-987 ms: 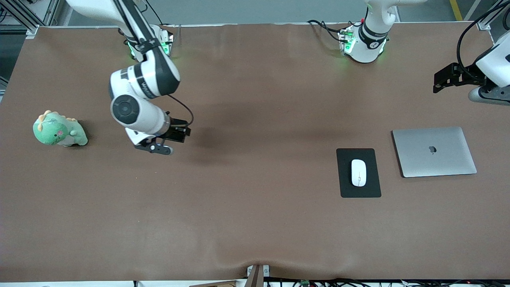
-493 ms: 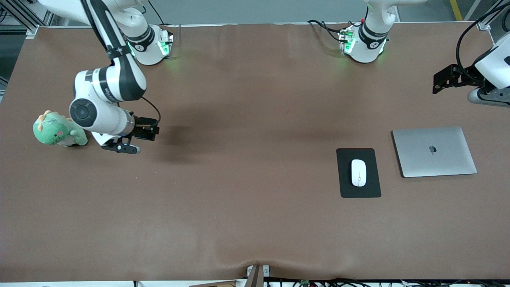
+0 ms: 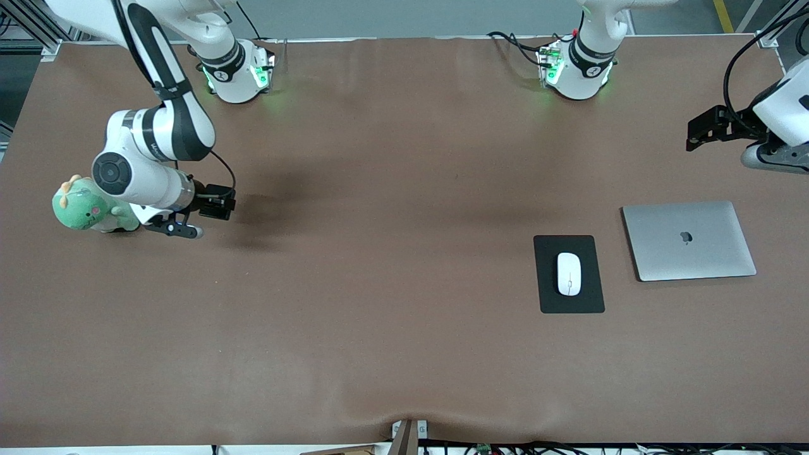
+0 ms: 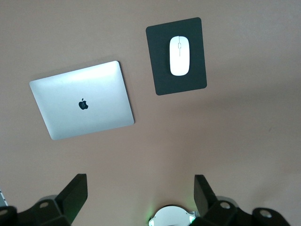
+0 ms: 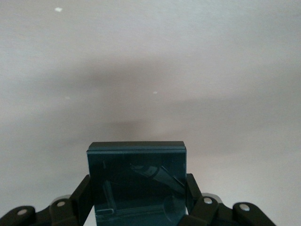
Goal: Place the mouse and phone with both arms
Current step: 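Carry the phone with the right gripper toward the green plush toy, then lower the phone beside the plush toy and open the right gripper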
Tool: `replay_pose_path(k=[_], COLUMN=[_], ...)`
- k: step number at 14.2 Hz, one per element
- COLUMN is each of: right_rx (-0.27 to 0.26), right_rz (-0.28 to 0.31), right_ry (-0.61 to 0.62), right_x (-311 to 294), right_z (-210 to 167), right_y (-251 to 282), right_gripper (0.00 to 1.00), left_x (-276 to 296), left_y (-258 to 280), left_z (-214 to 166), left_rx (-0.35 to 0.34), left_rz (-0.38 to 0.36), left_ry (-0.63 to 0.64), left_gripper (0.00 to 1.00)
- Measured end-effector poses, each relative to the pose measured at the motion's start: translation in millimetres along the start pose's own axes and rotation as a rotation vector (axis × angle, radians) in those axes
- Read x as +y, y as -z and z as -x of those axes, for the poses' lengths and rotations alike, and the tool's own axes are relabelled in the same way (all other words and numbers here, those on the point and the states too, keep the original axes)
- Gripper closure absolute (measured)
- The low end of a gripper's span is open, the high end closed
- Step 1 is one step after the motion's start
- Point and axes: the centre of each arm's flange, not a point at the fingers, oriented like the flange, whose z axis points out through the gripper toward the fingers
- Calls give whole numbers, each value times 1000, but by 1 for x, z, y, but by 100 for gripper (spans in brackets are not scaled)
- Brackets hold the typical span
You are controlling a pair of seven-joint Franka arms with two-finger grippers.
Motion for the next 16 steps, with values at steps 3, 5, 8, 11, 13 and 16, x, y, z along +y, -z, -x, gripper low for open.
replay_pose_path(k=[3, 5, 8, 11, 13, 16], right_rx=[11, 25, 34, 67, 74, 74], right_rz=[-19, -27, -29, -16, -8, -7], right_ry=[42, 72, 97, 128, 144, 157], right_x=[45, 67, 86, 88, 94, 102], right_z=[0, 4, 11, 15, 13, 11], right_y=[-16, -28, -50, -77, -94, -102], right_gripper=[21, 21, 21, 21, 21, 21], left_x=[-4, -4, -4, -4, -4, -5], left_y=[-1, -2, -3, -3, -3, -3], left_z=[0, -1, -1, -1, -1, -1], left_rx=[-2, -4, -5, -5, -6, -6], left_rz=[1, 2, 2, 2, 2, 2], left_ry=[8, 8, 8, 8, 8, 8], left_gripper=[0, 0, 0, 0, 0, 0])
